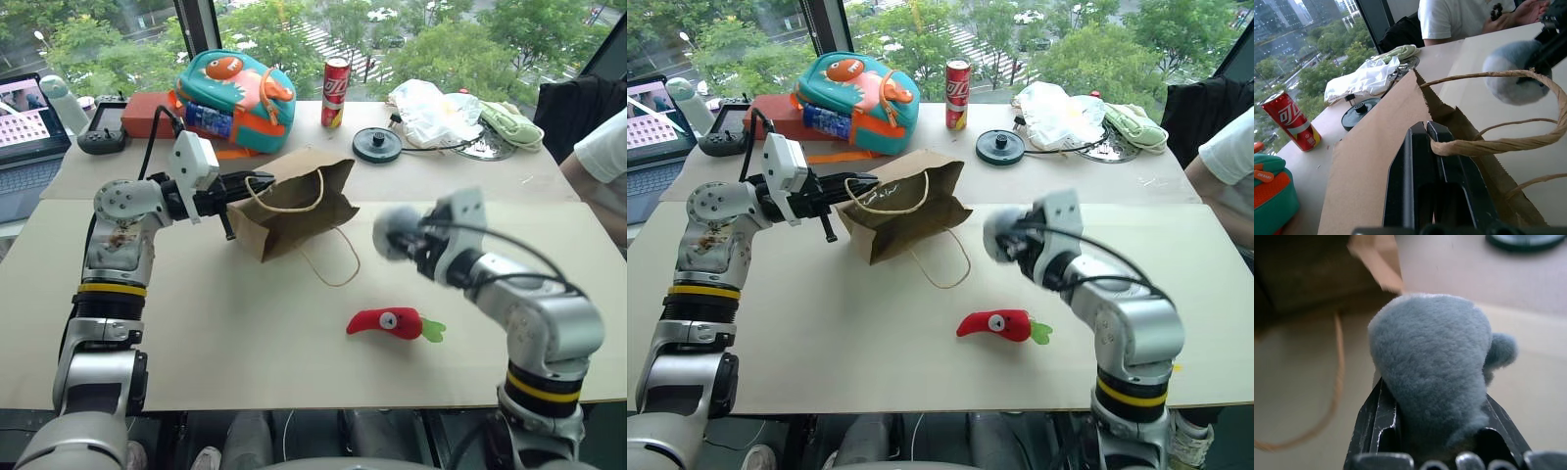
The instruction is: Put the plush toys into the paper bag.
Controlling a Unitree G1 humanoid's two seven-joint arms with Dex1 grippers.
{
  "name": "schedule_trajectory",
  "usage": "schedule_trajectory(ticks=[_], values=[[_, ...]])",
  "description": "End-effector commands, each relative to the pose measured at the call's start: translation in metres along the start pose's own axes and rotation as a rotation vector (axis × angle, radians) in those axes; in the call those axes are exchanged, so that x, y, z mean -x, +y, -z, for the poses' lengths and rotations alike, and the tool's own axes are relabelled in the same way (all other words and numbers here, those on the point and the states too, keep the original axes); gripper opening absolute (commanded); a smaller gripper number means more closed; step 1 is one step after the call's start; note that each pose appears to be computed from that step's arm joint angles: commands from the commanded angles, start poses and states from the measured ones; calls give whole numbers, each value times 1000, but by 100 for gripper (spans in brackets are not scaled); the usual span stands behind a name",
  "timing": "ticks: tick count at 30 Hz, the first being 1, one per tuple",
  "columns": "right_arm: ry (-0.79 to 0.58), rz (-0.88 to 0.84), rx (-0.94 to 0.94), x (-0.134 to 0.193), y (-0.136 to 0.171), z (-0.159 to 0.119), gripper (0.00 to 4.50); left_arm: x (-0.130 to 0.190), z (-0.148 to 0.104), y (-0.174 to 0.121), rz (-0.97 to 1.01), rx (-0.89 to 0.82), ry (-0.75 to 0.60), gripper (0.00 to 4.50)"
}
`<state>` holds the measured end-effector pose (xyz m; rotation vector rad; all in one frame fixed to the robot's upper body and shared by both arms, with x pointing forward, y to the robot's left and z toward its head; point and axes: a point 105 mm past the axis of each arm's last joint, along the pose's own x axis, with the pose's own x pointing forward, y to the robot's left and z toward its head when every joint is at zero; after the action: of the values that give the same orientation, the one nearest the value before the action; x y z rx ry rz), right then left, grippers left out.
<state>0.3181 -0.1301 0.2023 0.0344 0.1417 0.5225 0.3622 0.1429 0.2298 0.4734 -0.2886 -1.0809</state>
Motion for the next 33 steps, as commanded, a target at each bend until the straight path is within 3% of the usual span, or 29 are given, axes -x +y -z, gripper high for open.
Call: schedule_trajectory(ticks=[1, 6, 13, 26, 29, 33], values=[[-73, -89, -27, -2, 23, -20, 138, -1, -14, 5, -2, -63, -26, 0], [-63, -192, -43, -24, 62, -23, 138, -2, -15, 4, -1, -63, -33, 0], [17, -219, 4, -66, 86, -6, 138, -5, -14, 3, 7, -55, -37, 0], [-4, -110, -19, -120, 67, -10, 138, -6, -14, 1, 22, -57, -35, 0], [-17, -101, -33, -121, 65, -12, 211, -7, -14, 2, 21, -57, -36, 0], [-31, -126, -48, -119, 69, -15, 351, -7, -14, 2, 23, -58, -36, 0]])
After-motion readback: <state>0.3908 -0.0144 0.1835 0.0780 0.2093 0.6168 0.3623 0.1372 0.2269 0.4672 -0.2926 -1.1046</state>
